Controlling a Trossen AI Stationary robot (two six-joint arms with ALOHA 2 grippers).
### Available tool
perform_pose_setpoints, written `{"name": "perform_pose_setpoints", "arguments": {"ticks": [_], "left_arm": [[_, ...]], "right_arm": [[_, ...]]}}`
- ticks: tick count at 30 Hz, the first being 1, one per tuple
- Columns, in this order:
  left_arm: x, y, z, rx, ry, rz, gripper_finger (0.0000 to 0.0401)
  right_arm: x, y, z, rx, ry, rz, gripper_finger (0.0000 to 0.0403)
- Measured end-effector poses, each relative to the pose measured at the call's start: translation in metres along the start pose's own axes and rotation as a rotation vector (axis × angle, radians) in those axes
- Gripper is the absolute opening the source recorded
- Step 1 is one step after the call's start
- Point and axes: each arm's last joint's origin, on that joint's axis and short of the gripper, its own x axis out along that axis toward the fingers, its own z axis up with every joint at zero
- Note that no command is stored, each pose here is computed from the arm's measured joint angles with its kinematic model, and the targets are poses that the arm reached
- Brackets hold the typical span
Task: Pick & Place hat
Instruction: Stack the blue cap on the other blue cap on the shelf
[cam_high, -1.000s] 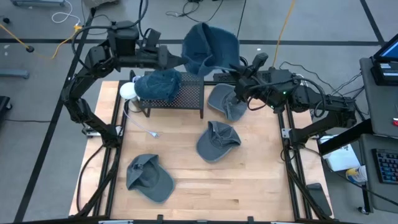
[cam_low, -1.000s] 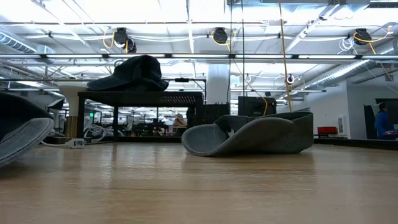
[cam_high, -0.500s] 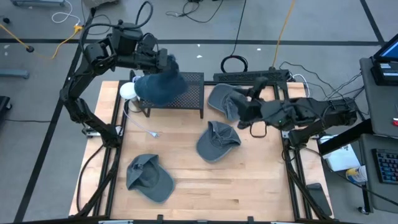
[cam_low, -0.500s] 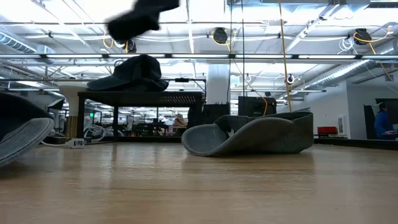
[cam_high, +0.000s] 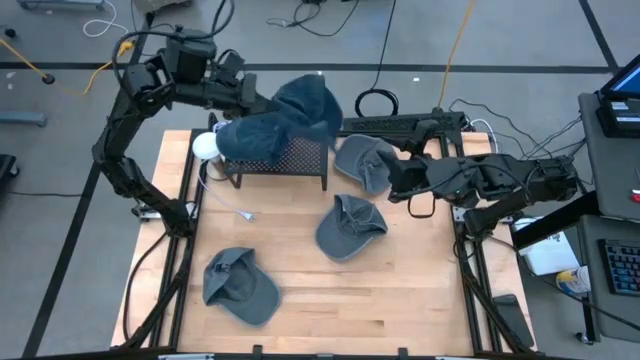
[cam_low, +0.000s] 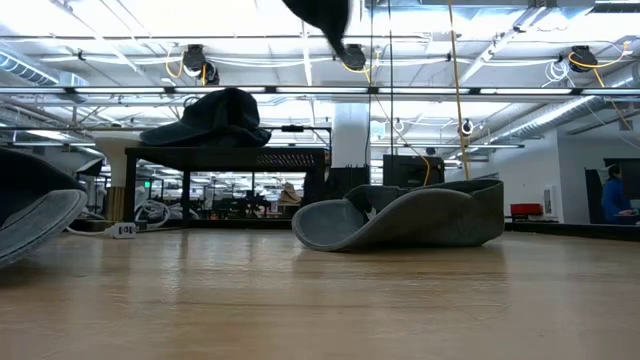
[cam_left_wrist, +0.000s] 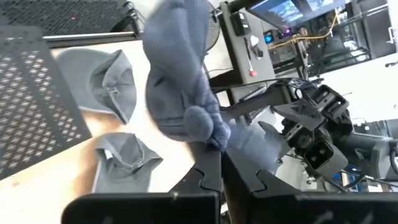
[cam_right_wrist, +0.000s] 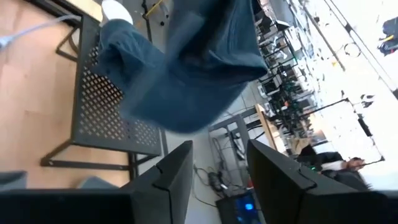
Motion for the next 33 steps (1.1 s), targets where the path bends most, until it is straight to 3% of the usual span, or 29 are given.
{"name": "perform_pose_setpoints", "arguments": {"ticks": [13, 33], "left_arm": [[-0.03, 0.0, 0.013, 0.04, -0.073, -0.042, 0.0], [-0.051, 0.034, 0.031, 0.167, -0.192, 0.227, 0.0]], "right_arm": [[-0.002, -0.002, -0.001, -0.042, -0.011, 0.002, 0.0142], [-0.002, -0.002, -0.001, -0.026, -0.009, 0.0, 0.0142]]}}
